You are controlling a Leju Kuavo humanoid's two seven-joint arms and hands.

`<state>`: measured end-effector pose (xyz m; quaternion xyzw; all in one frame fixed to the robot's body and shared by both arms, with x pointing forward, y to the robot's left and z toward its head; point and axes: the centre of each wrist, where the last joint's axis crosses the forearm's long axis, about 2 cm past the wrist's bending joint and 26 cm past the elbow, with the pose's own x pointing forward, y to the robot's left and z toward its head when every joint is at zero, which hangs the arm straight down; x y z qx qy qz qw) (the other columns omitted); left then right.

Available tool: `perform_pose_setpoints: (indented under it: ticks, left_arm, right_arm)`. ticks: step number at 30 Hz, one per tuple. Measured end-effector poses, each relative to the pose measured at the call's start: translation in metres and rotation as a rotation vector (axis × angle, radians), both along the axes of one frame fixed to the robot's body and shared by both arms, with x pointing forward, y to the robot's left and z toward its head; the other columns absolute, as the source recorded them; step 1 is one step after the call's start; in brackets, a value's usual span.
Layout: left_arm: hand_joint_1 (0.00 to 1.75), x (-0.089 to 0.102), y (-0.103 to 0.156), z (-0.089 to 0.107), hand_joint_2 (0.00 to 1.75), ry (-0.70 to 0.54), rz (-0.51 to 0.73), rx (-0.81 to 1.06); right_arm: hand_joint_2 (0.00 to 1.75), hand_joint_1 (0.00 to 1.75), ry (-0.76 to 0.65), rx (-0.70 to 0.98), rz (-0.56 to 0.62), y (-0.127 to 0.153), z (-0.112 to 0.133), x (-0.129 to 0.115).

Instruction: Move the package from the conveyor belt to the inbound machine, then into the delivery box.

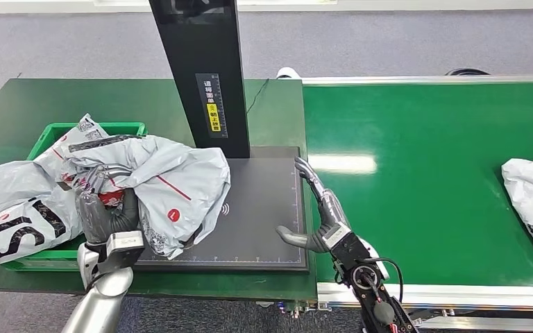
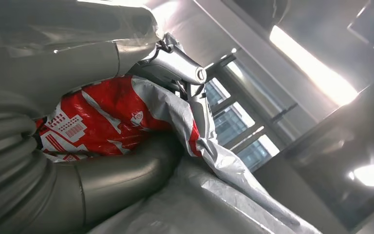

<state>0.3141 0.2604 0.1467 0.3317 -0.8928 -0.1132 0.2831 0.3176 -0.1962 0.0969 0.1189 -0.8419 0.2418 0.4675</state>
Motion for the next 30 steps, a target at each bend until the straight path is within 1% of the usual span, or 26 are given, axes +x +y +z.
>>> perform_pose_setpoints:
  ticks: [3, 6, 8, 10, 12, 15, 17, 21, 27, 30]
  left_arm:
    - [1.75, -0.001, 0.000, 0.011, 1.75, -0.055, 0.006, 0.026]
    - [1.75, -0.004, 0.001, 0.033, 1.75, -0.153, 0.032, 0.120]
    - [1.75, -0.005, 0.003, 0.046, 1.75, -0.210, 0.068, 0.205]
    - [1.75, -0.001, 0.010, 0.052, 1.75, -0.220, 0.126, 0.272]
    - [1.75, 0.008, 0.021, 0.055, 1.75, -0.157, 0.222, 0.292]
    - [1.75, 0.029, 0.042, 0.058, 1.75, 0.011, 0.387, 0.264]
    - [1.75, 0.040, 0.056, 0.058, 1.75, 0.082, 0.453, 0.256]
    - [1.75, 0.050, 0.072, 0.054, 1.75, 0.129, 0.490, 0.280]
    - [1.75, 0.054, 0.078, 0.051, 1.75, 0.156, 0.501, 0.295]
    - [1.75, 0.057, 0.084, 0.048, 1.75, 0.228, 0.535, 0.289]
  right_arm:
    - [1.75, 0.00, 0.000, 0.002, -0.008, 0.000, -0.001, -0.001]
    - [1.75, 0.00, -0.001, 0.004, -0.015, 0.000, -0.001, -0.003]
    - [1.75, 0.00, 0.000, 0.006, -0.023, -0.001, -0.002, -0.005]
    - [1.75, 0.00, 0.000, 0.009, -0.035, -0.002, -0.003, -0.007]
    - [1.75, 0.00, 0.003, 0.009, -0.050, -0.004, -0.004, -0.011]
    - [1.75, 0.00, 0.007, 0.003, -0.067, -0.009, -0.004, -0.018]
    - [1.75, 0.00, 0.009, 0.001, -0.076, -0.011, -0.005, -0.021]
    - [1.75, 0.00, 0.005, 0.003, -0.085, -0.014, -0.003, -0.024]
    - [1.75, 0.00, 0.000, 0.005, -0.086, -0.015, -0.002, -0.024]
    - [1.75, 0.00, 0.000, 0.003, -0.081, -0.015, -0.001, -0.024]
